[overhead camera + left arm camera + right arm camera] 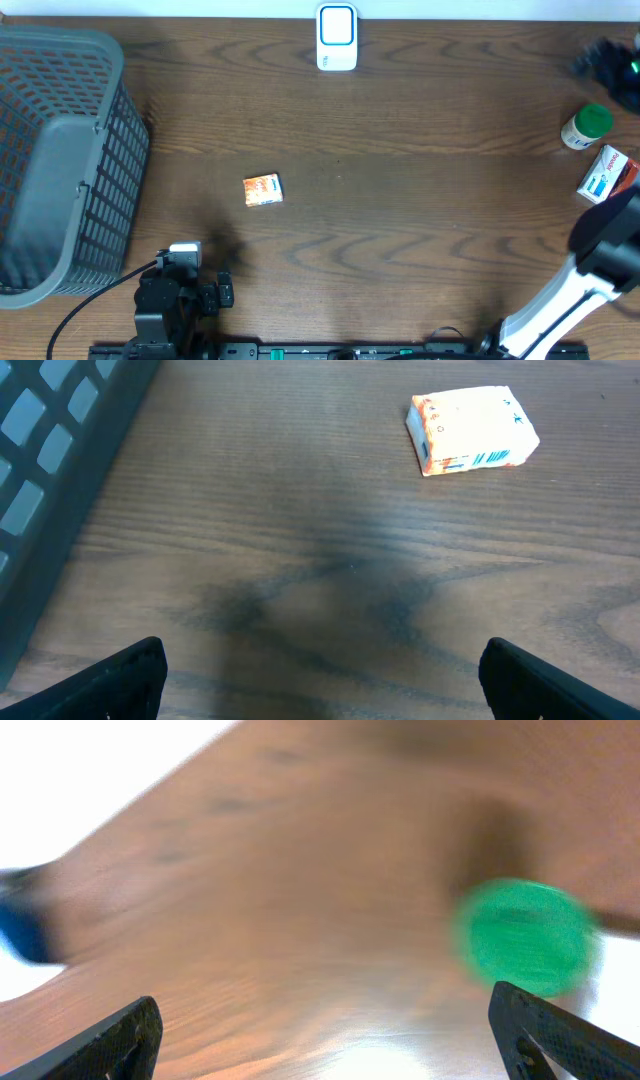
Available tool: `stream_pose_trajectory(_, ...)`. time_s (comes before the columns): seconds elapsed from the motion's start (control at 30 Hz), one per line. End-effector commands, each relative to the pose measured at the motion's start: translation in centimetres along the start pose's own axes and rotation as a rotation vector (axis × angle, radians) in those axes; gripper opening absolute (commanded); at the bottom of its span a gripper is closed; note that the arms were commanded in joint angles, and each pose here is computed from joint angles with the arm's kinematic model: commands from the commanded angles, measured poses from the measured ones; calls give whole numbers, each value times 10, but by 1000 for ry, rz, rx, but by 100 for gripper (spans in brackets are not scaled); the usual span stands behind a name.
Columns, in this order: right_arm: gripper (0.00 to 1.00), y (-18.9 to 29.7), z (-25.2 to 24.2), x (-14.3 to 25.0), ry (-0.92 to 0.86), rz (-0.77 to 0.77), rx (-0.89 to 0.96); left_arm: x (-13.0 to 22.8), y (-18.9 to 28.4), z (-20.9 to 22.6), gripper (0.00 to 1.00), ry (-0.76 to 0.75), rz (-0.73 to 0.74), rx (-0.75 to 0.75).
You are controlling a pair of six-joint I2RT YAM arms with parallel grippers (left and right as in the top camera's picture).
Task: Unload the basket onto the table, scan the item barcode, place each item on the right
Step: 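Reach the right gripper to the orange Kleenex tissue pack and grasp it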
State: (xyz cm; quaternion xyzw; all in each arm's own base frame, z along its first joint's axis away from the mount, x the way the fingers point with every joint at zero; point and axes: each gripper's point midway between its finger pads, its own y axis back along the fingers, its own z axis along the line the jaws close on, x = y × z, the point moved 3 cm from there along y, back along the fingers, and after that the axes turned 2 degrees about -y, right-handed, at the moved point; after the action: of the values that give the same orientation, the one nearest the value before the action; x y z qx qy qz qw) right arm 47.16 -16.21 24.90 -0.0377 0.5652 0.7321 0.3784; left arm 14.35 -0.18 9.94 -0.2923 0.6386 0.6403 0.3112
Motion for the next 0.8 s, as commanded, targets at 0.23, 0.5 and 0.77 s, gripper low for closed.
stream_pose_trajectory(0.23, 99, 5, 221, 140, 404, 220, -107, 3, 0, 2, 99, 10, 12, -11)
stream_pose_trajectory(0.5, 99, -57, 291, 273, 687, 476, -123, 3, 0, 2, 99, 10, 12, -11)
stream_pose_trajectory(0.77, 99, -91, 317, 390, 950, 694, -181, 3, 0, 2, 99, 10, 12, -11)
